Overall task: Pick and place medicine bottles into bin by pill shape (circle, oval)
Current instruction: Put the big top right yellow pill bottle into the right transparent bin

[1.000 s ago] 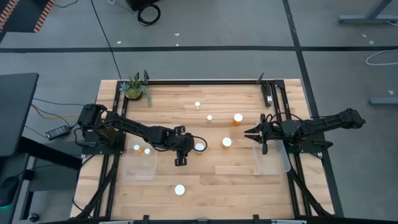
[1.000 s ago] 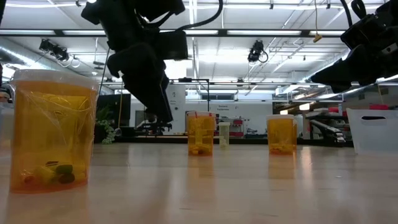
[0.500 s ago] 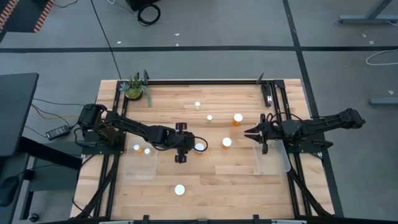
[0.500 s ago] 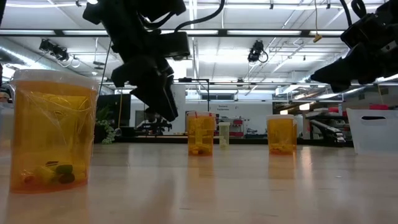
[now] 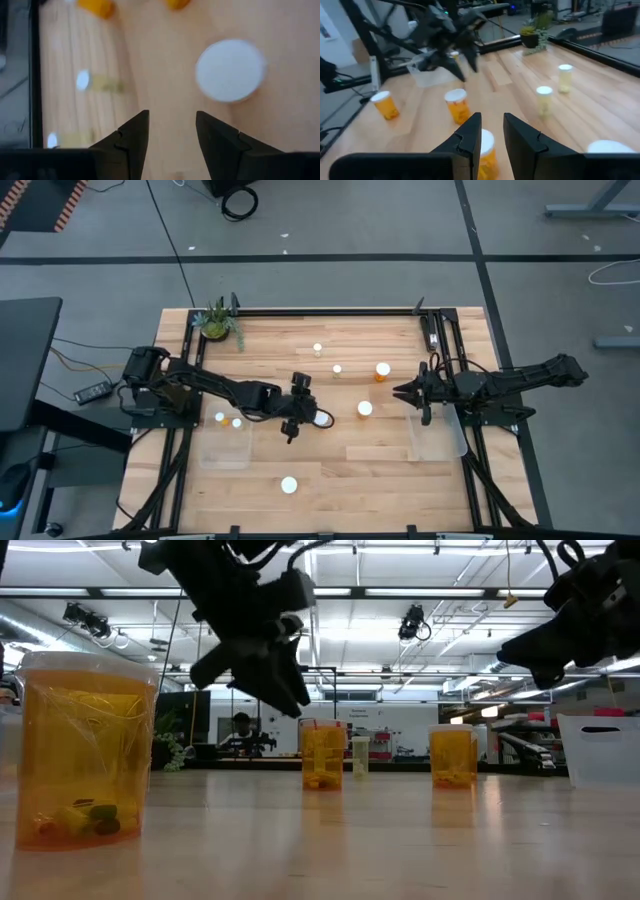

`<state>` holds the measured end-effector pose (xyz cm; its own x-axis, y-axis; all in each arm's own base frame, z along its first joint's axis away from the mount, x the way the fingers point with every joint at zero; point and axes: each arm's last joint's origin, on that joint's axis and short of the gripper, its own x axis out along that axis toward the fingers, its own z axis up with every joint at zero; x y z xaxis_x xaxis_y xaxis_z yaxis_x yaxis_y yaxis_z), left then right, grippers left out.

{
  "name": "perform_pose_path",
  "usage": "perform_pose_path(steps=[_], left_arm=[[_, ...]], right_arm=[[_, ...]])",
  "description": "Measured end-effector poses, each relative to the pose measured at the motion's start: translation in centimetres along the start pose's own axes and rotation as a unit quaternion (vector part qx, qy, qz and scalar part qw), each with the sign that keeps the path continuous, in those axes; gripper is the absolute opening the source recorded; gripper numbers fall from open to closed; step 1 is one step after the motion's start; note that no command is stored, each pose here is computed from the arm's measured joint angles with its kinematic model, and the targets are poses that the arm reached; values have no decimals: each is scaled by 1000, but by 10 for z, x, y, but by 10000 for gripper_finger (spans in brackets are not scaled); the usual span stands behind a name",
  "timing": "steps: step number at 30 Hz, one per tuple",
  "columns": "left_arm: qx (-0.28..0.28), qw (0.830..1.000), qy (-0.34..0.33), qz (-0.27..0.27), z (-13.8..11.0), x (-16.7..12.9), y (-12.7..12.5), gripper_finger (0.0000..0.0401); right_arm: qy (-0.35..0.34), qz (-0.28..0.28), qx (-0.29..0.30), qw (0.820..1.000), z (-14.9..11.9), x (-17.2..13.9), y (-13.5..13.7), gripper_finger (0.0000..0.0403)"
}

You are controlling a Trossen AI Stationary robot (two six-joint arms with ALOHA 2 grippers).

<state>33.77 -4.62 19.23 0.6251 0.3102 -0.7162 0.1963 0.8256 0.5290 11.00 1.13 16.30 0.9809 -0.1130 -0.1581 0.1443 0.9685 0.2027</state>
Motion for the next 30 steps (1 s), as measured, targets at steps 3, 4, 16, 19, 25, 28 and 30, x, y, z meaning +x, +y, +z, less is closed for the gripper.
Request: perform_pose_path(steps=[3,4,16,19,25,28,30], left_arm=[[-9,999,-36,-27,4,-11,7,172],[-16,998,-53,-40,5,-14,11,172],[-50,983,-110,-135,-1,-18,35,172],[-52,984,-105,-136,-2,-18,36,172],[-57,984,-91,-142,-5,-17,36,172],[-67,983,-89,-143,-6,-17,36,172],[-75,983,-86,-142,-6,-16,38,172]], right_arm=[[11,-41,-9,999,7,-1,-1,88],[14,-64,-5,998,8,0,-1,88],[119,-186,-31,975,22,19,-9,88],[150,-198,-31,968,28,29,-11,90],[221,-221,-39,949,40,50,-16,134],[250,-227,-41,940,48,61,-18,165],[265,-233,-34,935,55,68,-21,184]])
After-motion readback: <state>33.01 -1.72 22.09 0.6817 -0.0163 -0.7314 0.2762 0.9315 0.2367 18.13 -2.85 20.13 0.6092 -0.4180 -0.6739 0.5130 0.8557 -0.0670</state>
